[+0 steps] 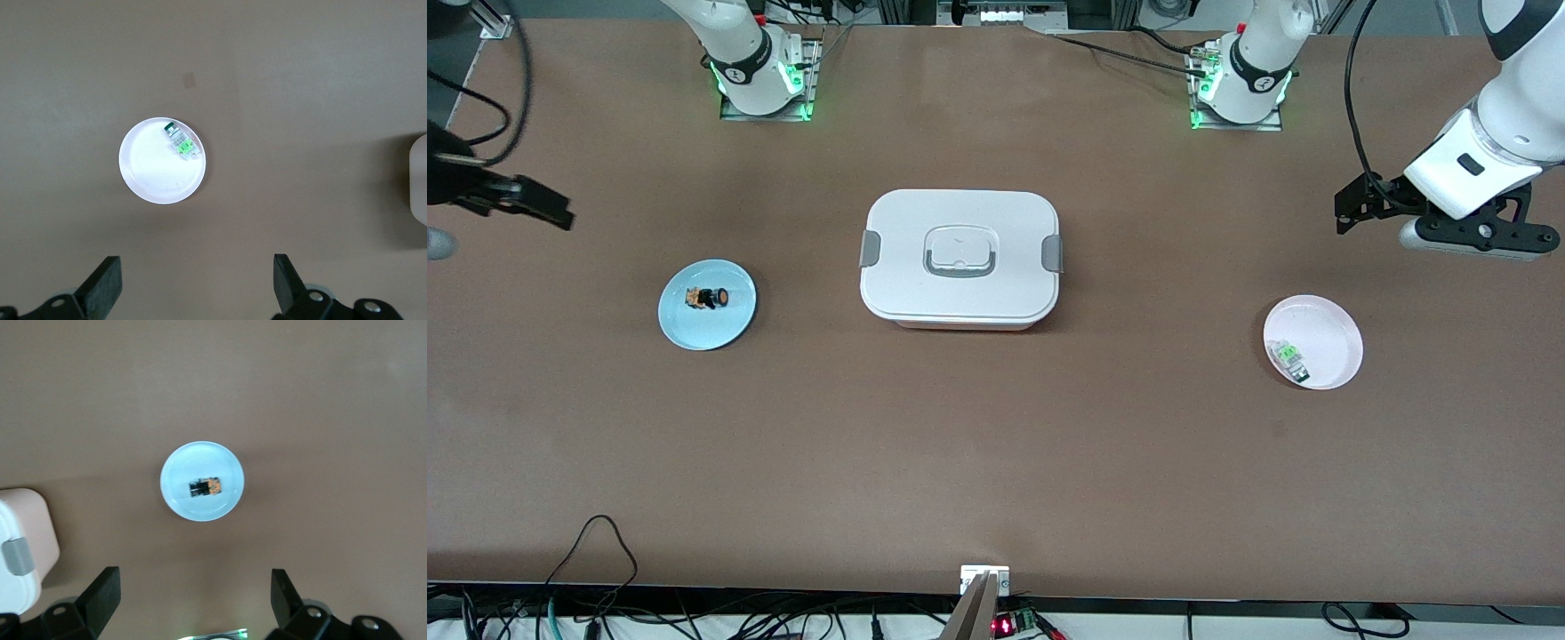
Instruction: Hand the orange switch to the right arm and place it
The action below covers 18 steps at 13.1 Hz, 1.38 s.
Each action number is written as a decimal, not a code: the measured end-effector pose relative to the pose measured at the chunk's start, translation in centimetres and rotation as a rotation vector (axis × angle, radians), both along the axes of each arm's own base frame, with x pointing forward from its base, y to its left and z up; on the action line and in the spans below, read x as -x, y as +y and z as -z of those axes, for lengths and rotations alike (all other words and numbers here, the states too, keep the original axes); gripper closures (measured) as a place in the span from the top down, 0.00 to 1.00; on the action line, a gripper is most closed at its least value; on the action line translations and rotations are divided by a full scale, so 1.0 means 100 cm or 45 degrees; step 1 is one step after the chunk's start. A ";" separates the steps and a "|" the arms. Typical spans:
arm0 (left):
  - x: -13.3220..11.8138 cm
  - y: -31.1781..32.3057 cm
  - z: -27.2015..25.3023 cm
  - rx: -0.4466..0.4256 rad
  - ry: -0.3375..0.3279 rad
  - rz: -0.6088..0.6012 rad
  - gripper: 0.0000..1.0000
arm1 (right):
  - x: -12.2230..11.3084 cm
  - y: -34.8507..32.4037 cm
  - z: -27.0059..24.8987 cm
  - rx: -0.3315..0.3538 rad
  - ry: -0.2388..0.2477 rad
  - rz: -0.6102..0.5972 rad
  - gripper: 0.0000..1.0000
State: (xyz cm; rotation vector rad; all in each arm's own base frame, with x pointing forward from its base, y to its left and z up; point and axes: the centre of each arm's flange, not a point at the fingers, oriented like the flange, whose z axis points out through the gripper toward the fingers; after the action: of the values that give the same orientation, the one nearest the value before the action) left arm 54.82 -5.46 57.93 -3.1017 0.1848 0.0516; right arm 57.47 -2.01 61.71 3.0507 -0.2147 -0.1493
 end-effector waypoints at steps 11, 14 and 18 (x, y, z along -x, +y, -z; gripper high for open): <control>0.000 0.000 0.000 0.000 0.000 0.000 1.00 | 0.029 -0.023 -0.002 -0.013 -0.091 -0.046 1.00; 0.000 0.000 0.000 0.000 0.000 0.000 1.00 | 0.030 -0.024 -0.004 -0.015 -0.100 -0.064 1.00; 0.000 0.000 0.000 0.000 0.000 0.000 1.00 | 0.030 -0.023 -0.004 -0.016 -0.100 -0.083 1.00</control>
State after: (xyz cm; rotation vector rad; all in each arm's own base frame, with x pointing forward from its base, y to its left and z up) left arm 54.82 -5.45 57.93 -3.1017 0.1848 0.0515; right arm 54.43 -4.26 62.13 3.0742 -0.1192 -0.0264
